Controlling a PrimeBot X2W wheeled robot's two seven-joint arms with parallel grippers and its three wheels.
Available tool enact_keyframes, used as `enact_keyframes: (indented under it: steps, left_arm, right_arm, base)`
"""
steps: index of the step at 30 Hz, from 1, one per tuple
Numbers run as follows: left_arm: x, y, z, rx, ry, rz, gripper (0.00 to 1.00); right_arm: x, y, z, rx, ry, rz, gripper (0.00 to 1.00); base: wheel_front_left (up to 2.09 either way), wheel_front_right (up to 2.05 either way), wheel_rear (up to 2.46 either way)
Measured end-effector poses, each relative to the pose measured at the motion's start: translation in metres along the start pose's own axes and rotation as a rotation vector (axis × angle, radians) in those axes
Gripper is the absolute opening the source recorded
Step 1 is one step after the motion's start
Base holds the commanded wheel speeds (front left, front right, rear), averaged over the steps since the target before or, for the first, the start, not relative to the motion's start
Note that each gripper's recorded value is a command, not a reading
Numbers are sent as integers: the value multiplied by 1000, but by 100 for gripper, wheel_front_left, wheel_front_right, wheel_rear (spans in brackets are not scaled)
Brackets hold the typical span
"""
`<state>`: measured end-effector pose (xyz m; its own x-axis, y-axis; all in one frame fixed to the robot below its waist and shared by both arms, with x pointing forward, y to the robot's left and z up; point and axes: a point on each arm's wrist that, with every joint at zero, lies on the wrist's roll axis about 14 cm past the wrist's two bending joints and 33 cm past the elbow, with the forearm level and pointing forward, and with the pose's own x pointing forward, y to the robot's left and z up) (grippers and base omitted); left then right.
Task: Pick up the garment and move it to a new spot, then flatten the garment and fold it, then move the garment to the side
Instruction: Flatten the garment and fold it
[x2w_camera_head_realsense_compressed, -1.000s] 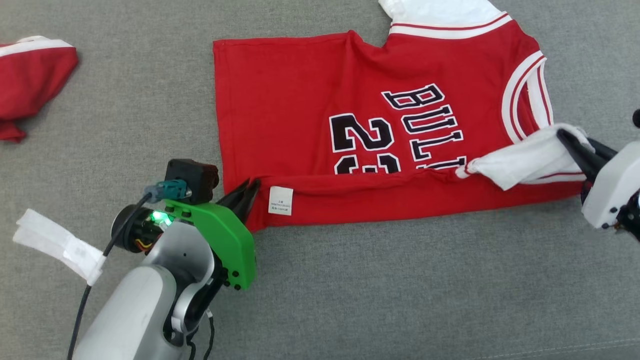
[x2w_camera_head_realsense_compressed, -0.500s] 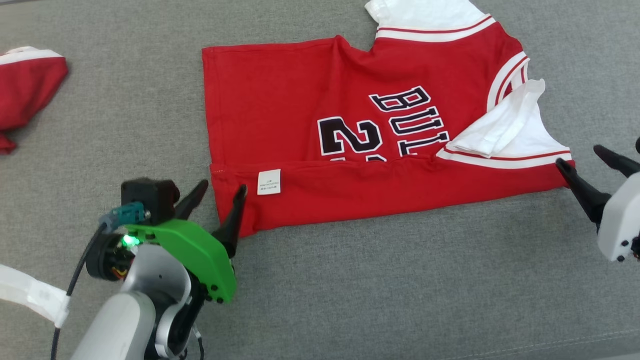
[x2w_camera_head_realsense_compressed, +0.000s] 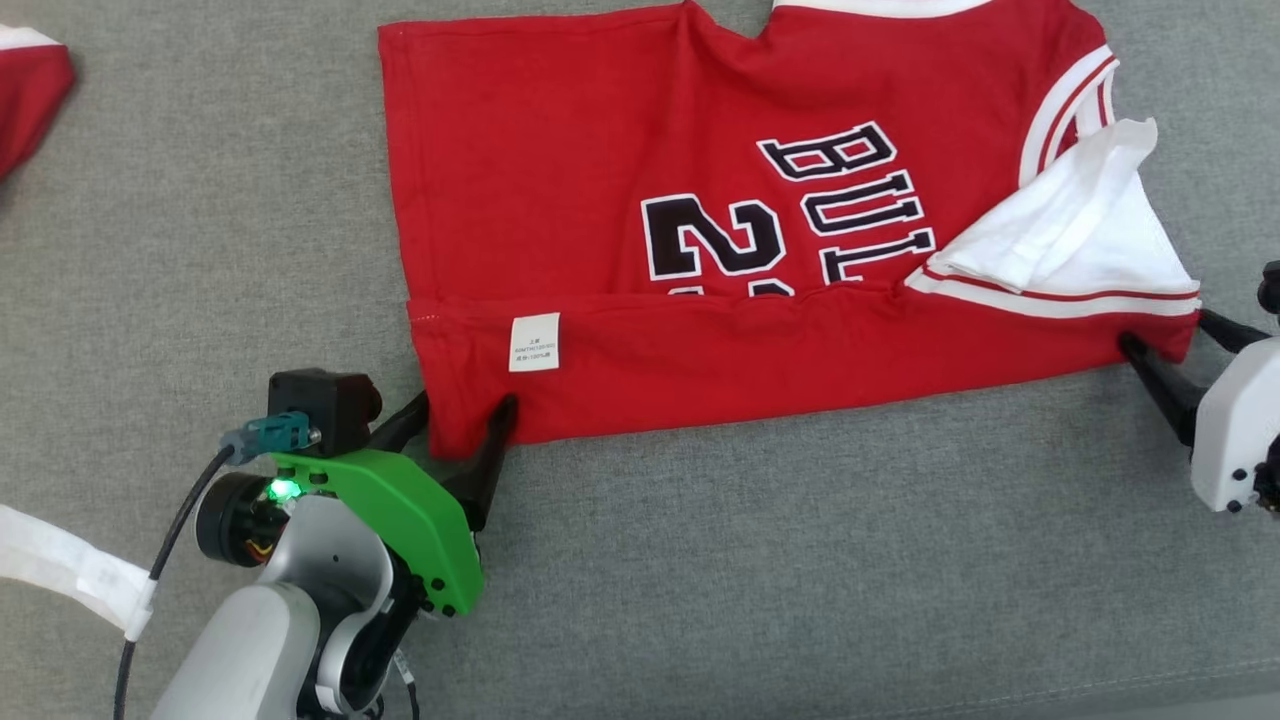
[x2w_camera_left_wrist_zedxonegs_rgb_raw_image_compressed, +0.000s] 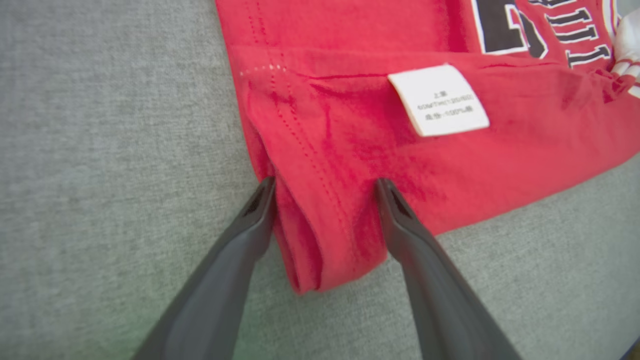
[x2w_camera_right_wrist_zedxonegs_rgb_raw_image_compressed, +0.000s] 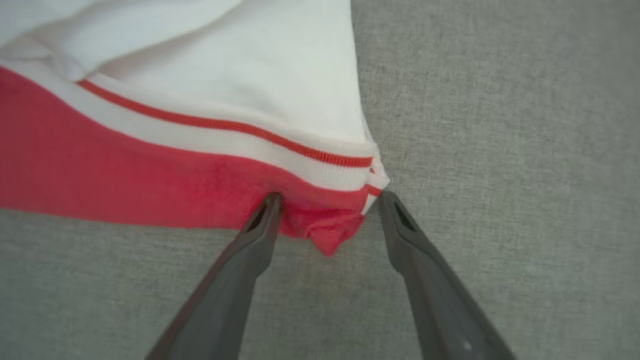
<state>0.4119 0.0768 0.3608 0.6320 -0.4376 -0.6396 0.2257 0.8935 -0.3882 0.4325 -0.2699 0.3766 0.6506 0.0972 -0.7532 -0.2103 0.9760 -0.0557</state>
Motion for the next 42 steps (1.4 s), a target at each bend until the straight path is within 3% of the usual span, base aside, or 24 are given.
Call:
enact_keyframes:
  steps: [2,3,4,5,6,7,11,18,25,27,28,29,34,42]
  left_arm:
    - [3,1,-2,-15,9,-3,99]
    - [4,1,-3,-19,11,-6,37]
    - [4,1,-3,-25,13,-10,0]
    - [5,0,-4,-25,17,-19,0]
    - [4,1,-4,-25,22,-21,0]
    - [4,3,-4,-25,24,-18,0]
    - [-5,-4,-8,-38,43,-44,0]
    - [-50,-16,-20,-24,77,-85,0]
    - [-79,-38,-49,-97,128,-117,0]
    - [-75,-38,-54,-128,131,-110,49]
    - [-73,-40,-56,-143,132,-113,100]
    - [-70,-41,-57,-156,129,-114,100]
    - [-61,-35,-46,-104,69,-78,100]
    - [-43,-16,42,55,-127,-45,100]
  right_arm:
    - [8,6,-5,11,36,27,100]
    - [11,8,-4,24,38,38,100]
    - [12,10,-3,41,37,47,100]
    - [13,12,-2,54,36,59,44]
    - [13,14,0,58,33,67,16]
    - [12,15,0,65,32,74,0]
    - [1,22,-1,105,45,123,0]
    - [-41,4,-10,119,91,124,0]
    - [-66,1,-49,141,218,130,0]
    - [-61,8,-54,153,220,142,33]
    - [-58,11,-56,154,224,149,82]
    - [-56,14,-57,155,221,151,100]
    - [-60,-3,-45,136,162,97,100]
    - [-69,-31,71,18,-138,33,100]
  base:
    - [0,0,0]
    - [0,0,0]
    - [0,0,0]
    - [0,0,0]
    - [0,0,0]
    - [0,0,0]
    - [0,0,0]
    - [0,0,0]
    - [0,0,0]
    - [0,0,0]
    - [0,0,0]
    - [0,0,0]
    - [0,0,0]
    - [0,0,0]
